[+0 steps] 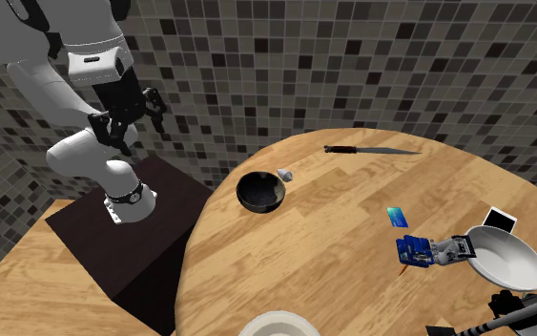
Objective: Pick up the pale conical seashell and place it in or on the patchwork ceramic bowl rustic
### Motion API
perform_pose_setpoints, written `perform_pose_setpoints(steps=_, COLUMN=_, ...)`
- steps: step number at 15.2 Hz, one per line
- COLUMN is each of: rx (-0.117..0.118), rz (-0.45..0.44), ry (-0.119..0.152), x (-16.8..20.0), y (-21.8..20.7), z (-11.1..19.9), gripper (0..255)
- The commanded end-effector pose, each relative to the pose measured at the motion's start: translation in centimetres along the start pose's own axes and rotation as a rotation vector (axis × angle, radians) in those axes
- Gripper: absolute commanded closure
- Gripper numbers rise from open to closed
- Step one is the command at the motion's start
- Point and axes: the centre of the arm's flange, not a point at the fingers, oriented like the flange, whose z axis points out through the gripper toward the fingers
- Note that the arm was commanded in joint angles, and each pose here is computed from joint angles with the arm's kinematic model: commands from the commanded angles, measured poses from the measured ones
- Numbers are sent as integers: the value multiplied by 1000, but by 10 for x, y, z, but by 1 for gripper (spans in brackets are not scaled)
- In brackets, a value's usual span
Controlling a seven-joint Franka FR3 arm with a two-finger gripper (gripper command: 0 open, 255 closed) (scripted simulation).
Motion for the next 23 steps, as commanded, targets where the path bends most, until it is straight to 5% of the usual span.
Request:
perform_pose_setpoints(steps=1, rx=0, rz=0, ry=0, x=0, y=0, z=0, gripper=0)
perform_pose_setpoints(steps=23, rx=32, rz=168, ry=30, x=74, y=-207, z=182, gripper=0)
